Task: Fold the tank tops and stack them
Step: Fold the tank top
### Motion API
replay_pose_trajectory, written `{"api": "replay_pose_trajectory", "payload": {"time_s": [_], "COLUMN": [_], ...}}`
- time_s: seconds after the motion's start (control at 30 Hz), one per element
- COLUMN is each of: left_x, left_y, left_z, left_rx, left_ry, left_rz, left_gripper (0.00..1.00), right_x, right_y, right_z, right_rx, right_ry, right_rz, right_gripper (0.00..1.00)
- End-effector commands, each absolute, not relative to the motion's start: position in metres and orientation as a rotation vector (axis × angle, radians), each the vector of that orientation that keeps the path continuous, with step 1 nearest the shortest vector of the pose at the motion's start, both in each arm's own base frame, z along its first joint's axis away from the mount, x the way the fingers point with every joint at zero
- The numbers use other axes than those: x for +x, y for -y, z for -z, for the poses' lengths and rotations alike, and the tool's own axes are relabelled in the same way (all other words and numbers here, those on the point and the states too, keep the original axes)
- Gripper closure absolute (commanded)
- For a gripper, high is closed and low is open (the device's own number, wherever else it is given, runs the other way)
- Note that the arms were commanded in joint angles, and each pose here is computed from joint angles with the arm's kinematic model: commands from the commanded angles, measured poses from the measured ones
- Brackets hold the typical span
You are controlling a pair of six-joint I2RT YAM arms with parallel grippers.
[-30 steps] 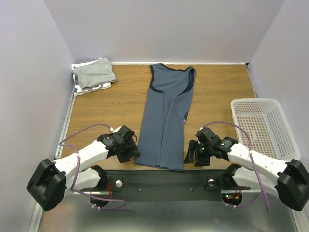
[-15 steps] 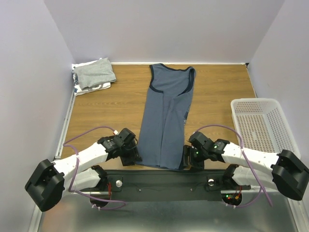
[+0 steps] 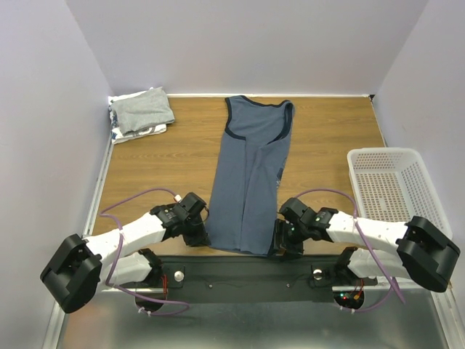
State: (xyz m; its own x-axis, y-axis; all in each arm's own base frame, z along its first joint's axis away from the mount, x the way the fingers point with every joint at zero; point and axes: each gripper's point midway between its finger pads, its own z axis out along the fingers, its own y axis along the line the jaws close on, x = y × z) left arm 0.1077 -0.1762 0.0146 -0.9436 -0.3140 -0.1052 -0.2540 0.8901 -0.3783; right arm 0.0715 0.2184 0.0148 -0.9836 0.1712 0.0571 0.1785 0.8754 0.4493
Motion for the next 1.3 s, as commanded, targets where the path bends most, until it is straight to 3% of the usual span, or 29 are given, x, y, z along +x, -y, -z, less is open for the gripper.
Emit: {"api": "replay_pose_trajectory", "payload": {"time_s": [0.0,0.17,0.63,1.27], "left_x": [0.115,0.115,0.112,0.110], "left_y": [0.173,0.178,0.182,0.183], "left_z": [-0.013,-0.014,-0.014,-0.016], "left_rx": [-0.361,-0.321,-0.264,-0.260], "left_ry": [-2.862,-2.863,-2.873,-2.879], "left_rz": [0.508,0.548,0.586,0.604], "left_gripper": [0.87,1.00,1.00,1.00], "right_x": [0.113,0.123,0.137,0.095], "right_y": [-0.233,-0.235,-0.251,-0.220], "right_z": [-0.023,-0.024,-0.063,-0.019], "right_rx": [-0.351,-0.428,-0.461,-0.373], "right_ry": [3.182,3.205,3.213,3.141], "right_rz": [0.820,0.835,1.053,0.856], "right_gripper": [0.41,0.45,0.44,0.46]}}
